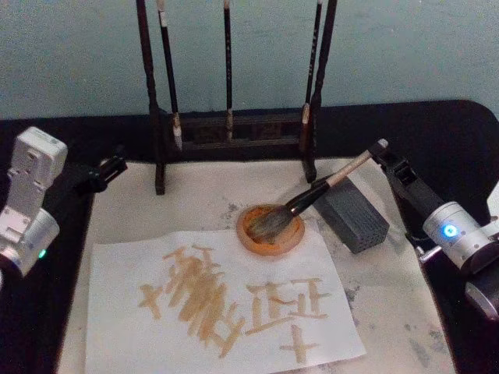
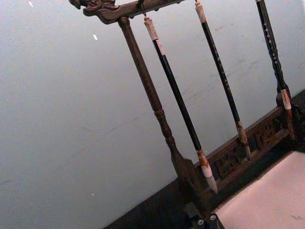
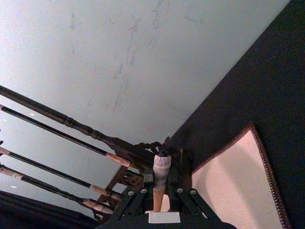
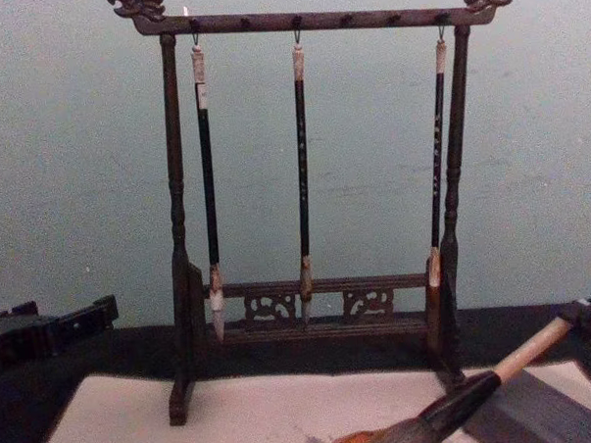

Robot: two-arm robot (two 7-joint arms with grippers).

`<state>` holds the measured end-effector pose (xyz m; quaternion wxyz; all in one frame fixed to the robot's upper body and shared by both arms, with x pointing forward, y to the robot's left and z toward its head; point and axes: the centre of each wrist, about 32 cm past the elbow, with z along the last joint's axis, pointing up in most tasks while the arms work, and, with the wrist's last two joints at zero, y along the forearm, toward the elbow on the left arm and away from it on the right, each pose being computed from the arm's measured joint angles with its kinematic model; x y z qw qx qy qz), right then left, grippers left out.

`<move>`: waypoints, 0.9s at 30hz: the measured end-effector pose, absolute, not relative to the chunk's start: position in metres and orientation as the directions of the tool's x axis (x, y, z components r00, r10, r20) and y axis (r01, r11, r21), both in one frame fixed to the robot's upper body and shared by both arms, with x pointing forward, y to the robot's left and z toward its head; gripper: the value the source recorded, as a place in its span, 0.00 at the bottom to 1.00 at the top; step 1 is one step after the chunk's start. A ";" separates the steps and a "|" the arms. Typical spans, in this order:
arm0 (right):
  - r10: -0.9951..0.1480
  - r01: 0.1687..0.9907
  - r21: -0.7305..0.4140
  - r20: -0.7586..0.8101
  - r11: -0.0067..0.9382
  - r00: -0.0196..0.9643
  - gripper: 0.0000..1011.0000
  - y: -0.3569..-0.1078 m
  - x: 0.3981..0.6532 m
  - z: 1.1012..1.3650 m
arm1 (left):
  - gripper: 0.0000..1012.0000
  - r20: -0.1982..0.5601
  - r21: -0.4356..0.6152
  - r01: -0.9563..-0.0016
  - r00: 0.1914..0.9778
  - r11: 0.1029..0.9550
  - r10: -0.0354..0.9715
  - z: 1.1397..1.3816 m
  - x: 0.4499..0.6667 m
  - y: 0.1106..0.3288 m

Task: Pick up the brush from the inkstone, write on the paper, then place the brush back to its original position.

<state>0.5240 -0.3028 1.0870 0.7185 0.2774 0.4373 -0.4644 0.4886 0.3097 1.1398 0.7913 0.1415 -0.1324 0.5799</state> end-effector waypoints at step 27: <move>-0.524 0.865 0.045 -0.779 0.500 0.344 0.17 -0.289 0.511 1.110 | 0.99 0.374 0.070 -0.955 0.292 0.287 0.880 1.140 0.489 0.310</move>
